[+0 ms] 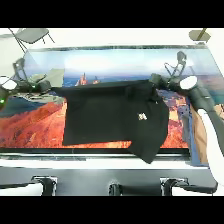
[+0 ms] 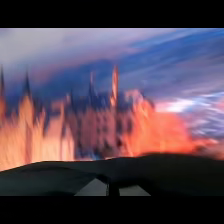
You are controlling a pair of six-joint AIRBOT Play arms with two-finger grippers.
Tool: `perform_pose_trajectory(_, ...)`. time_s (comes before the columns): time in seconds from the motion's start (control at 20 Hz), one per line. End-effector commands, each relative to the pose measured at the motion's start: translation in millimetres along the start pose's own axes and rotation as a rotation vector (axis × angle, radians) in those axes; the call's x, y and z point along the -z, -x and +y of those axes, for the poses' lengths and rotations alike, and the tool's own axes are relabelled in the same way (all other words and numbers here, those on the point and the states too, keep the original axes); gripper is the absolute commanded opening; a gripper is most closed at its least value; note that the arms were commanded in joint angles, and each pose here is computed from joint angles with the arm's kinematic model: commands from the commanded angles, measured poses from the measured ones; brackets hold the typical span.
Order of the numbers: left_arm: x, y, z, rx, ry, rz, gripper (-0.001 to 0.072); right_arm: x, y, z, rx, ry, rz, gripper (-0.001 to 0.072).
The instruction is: Fold the shirts.
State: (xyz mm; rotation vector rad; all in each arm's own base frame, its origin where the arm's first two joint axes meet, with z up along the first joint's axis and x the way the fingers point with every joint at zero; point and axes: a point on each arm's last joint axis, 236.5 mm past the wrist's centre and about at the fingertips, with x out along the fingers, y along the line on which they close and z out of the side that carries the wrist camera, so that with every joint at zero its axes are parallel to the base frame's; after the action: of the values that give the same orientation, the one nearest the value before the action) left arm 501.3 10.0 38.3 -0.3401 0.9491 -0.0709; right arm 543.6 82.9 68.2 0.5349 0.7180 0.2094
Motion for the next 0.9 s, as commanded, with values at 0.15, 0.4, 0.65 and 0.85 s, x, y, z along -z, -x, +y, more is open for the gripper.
perform_pose_trajectory(0.15, 35, -68, 3, 0.07, 0.126, 0.144, 0.0029, 28, -49, -18, -0.013, -0.185, 0.02, 0.0045)
perform_pose_trajectory(0.4, 80, -24, 7, 0.111, 0.128, 0.421, 0.0538, 5, 20, -20, -0.059, -0.188, 0.134, 0.0502)
perform_pose_trajectory(0.65, 194, 37, 34, 0.129, 0.22, 0.766, 0.0363, 81, 140, -127, 0.153, -0.223, 0.58, 0.0498)
perform_pose_trajectory(0.85, 263, 40, 21, 0.208, 0.285, 0.8, 0.0406, 117, 158, -145, 0.2, -0.29, 0.697, 0.0498)
